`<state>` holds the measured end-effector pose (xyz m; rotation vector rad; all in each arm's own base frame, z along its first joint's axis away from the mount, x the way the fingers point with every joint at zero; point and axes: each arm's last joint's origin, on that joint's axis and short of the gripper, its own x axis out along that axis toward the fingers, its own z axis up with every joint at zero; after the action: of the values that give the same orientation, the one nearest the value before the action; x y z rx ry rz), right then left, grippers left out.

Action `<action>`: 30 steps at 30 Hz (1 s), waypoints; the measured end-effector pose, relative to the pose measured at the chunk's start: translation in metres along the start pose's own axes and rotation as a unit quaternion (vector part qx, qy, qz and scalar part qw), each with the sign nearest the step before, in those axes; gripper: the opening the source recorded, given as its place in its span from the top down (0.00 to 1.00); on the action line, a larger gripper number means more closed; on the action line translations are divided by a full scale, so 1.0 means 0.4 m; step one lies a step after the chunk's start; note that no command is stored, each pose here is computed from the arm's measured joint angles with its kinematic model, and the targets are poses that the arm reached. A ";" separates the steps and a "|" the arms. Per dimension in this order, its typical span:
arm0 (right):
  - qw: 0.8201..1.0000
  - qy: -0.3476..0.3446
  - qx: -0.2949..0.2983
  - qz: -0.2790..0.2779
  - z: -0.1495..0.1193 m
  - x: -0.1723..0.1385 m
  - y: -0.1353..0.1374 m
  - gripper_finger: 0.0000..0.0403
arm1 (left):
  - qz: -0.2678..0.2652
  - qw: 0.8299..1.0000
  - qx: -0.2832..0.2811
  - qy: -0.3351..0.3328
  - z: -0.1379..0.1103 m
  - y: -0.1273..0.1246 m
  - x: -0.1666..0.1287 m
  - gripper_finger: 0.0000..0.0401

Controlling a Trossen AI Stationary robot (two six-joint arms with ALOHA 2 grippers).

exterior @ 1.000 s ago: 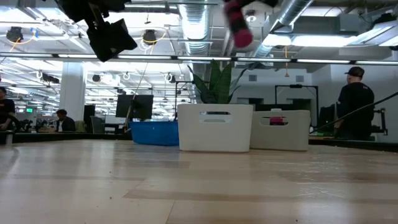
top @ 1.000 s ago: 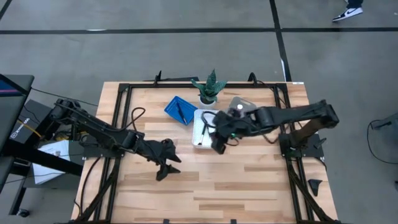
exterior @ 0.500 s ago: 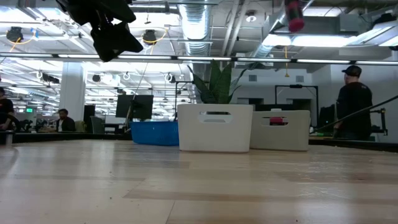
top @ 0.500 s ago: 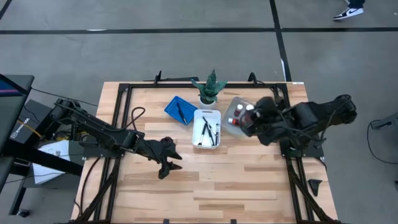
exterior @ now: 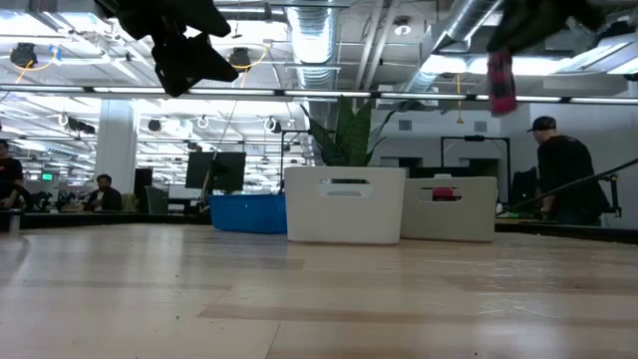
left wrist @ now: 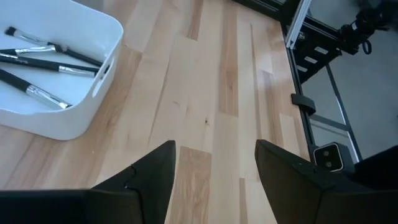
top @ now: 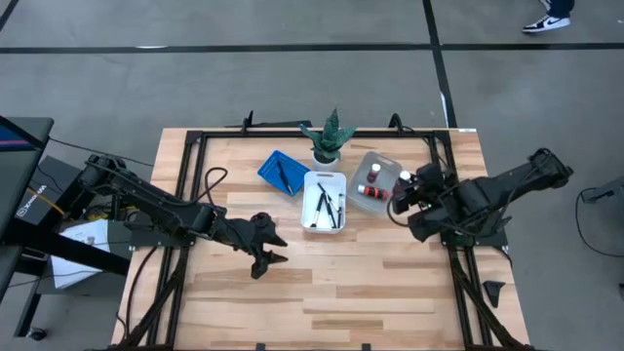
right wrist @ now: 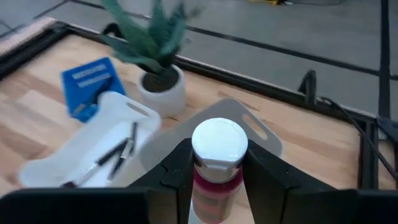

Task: Pick & Place Paint Supplies
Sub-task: Put the pink paint bottle into the gray bin

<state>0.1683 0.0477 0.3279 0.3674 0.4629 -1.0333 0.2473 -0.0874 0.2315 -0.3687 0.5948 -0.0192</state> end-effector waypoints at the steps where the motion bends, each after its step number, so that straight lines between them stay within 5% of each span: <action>1: 1.000 -0.001 0.004 -0.004 -0.014 0.011 -0.015 0.73 | 0.000 1.000 0.000 -0.001 0.000 0.000 0.000 0.47; 8: 0.999 -0.024 0.033 0.014 -0.089 0.087 -0.076 0.73 | 0.003 1.000 0.000 -0.004 0.001 0.000 0.000 0.47; 16: 1.000 -0.017 0.001 0.005 -0.129 0.175 -0.123 0.73 | 0.007 1.000 -0.014 -0.007 0.004 0.004 0.001 0.47; 23: 0.998 -0.022 -0.002 0.056 -0.125 0.233 -0.138 0.73 | 0.005 0.999 -0.028 -0.016 0.008 0.002 0.001 0.47; 30: 0.999 -0.003 -0.039 0.038 -0.107 0.283 -0.165 0.73 | 0.008 0.999 -0.044 -0.021 0.009 0.002 0.001 0.47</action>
<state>0.1507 -0.0444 0.2271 0.3113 0.4792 -0.9396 0.2494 -0.0853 0.2339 -0.4483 0.5578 0.0297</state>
